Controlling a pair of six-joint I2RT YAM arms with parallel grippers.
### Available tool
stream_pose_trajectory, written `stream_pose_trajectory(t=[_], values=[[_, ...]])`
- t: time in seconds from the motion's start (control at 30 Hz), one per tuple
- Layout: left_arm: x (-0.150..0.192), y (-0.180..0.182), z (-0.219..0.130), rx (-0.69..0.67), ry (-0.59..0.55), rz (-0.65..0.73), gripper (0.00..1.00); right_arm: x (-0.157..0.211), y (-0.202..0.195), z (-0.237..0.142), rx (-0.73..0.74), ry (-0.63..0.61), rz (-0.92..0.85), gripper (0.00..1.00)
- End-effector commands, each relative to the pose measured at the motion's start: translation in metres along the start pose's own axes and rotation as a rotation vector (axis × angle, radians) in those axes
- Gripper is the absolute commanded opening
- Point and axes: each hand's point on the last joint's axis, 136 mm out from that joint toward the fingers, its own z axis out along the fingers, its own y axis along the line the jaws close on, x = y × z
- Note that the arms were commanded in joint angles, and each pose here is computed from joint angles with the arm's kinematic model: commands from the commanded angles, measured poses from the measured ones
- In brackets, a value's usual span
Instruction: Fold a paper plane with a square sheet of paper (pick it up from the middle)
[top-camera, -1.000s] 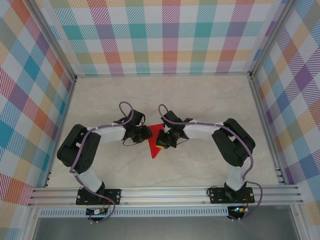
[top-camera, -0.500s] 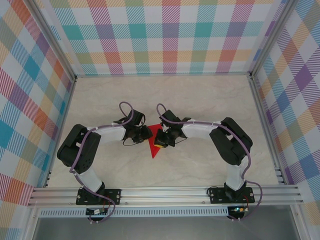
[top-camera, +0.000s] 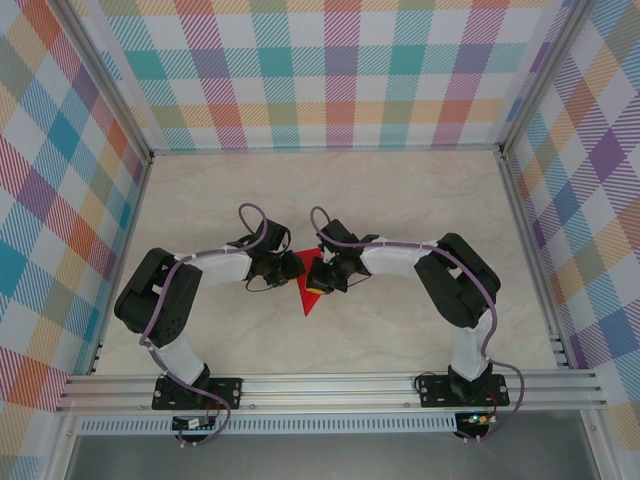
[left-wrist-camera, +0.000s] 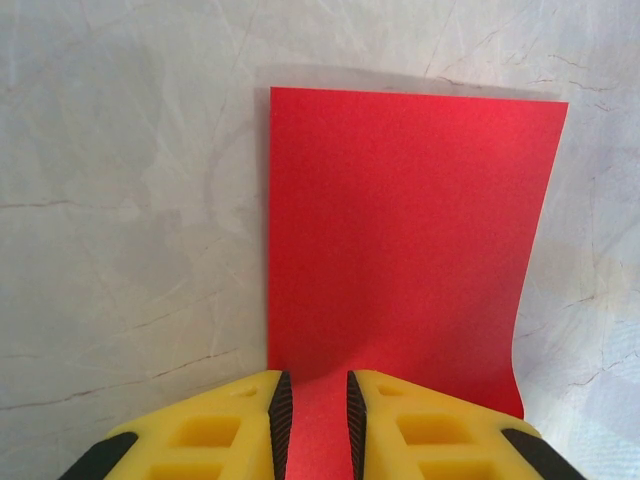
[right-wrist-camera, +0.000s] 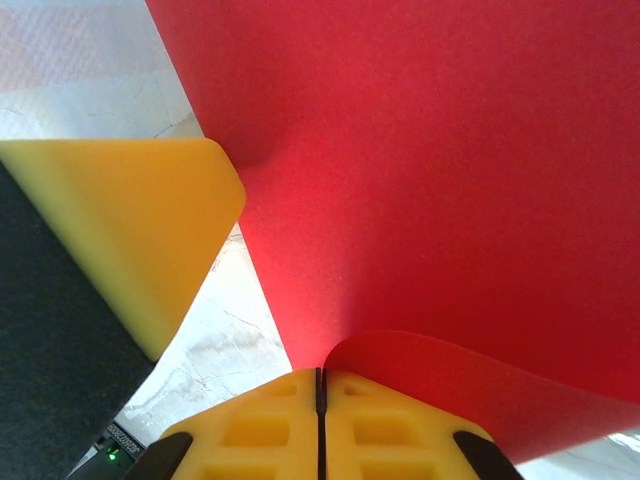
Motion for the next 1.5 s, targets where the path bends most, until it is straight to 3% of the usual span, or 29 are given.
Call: stream_pose_trajectory(t=[0.0,1.47], values=[[0.002,0.000,0.005,0.002,0.028,0.007,0.24,0.000,0.006,0.005,-0.013,0.013,-0.043,0.08],[0.005,-0.001,0.007,0.009,0.045,0.006,0.24,-0.006,0.003,0.019,0.002,0.018,-0.059,0.07]])
